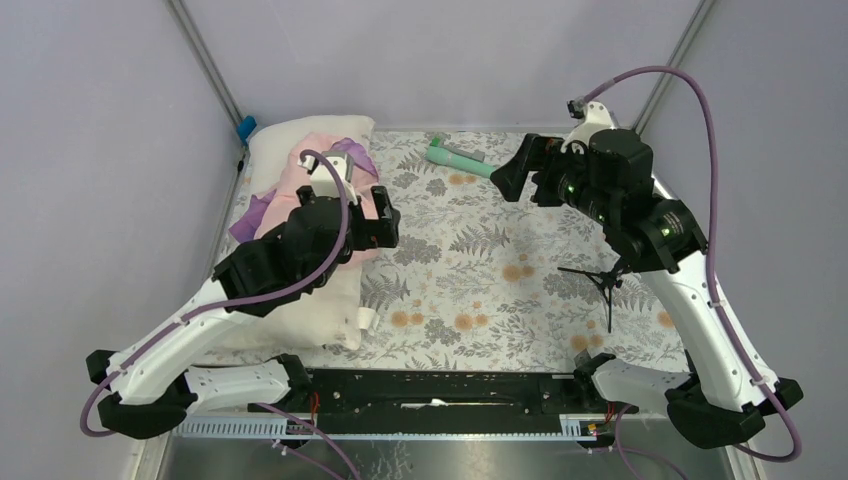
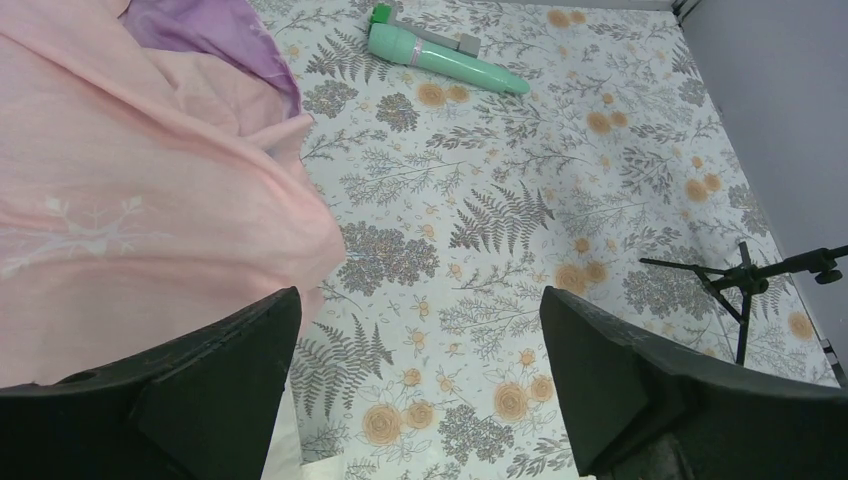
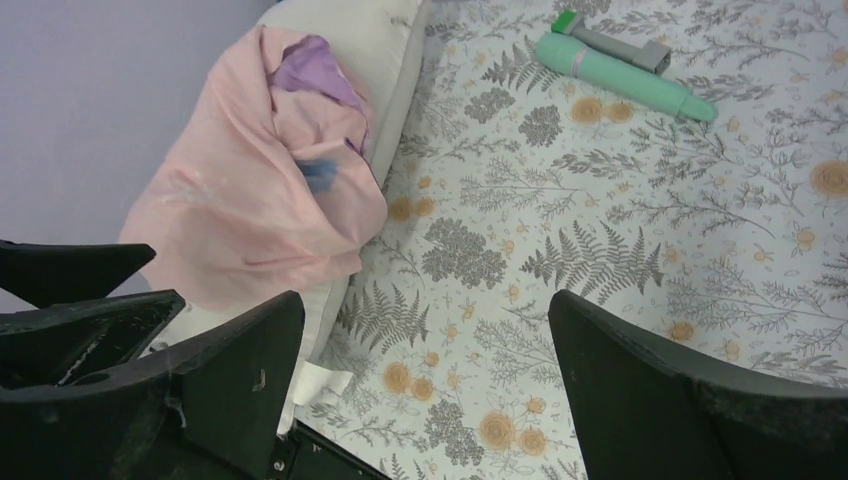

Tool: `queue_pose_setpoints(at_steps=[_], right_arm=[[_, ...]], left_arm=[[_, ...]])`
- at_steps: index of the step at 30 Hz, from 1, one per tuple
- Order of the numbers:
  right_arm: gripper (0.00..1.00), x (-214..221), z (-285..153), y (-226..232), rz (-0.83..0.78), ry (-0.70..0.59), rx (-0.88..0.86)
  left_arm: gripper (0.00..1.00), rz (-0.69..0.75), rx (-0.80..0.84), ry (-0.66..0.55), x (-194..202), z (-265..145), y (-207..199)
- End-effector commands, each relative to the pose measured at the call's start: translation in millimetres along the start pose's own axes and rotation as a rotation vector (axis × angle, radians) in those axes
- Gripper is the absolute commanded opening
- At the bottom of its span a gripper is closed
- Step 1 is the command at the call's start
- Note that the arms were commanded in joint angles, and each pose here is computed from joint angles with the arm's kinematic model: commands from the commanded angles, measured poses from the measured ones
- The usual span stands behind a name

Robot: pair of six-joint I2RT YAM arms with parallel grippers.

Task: Put the pillow into the pillowcase

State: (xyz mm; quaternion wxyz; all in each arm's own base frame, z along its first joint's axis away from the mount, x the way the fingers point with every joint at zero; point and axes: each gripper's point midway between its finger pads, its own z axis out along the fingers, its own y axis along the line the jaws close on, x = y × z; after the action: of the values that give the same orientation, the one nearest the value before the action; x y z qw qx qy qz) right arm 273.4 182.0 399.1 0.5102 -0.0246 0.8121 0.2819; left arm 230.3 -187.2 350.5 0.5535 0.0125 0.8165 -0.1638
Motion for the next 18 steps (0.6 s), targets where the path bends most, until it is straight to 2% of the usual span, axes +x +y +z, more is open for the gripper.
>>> queue_pose_setpoints(at_steps=[1,9,14,18], right_arm=[[1.00,-5,-10,5,-0.022,-0.024,-0.032],[1.00,12,-3,26,-0.002,0.015,-0.182],[1.00,19,11,12,0.003,0.049,-0.104],[1.00,37,22,8,-0.003,0.114,-0.085]], left_arm=[[0.99,-0.053,-0.025,-0.064,-21,-6,3],[0.99,-0.037,-0.065,-0.082,-22,-8,16],[0.99,-0.046,-0.076,-0.070,-19,-5,26],[0.99,-0.058,-0.088,-0.001,-5,14,40]])
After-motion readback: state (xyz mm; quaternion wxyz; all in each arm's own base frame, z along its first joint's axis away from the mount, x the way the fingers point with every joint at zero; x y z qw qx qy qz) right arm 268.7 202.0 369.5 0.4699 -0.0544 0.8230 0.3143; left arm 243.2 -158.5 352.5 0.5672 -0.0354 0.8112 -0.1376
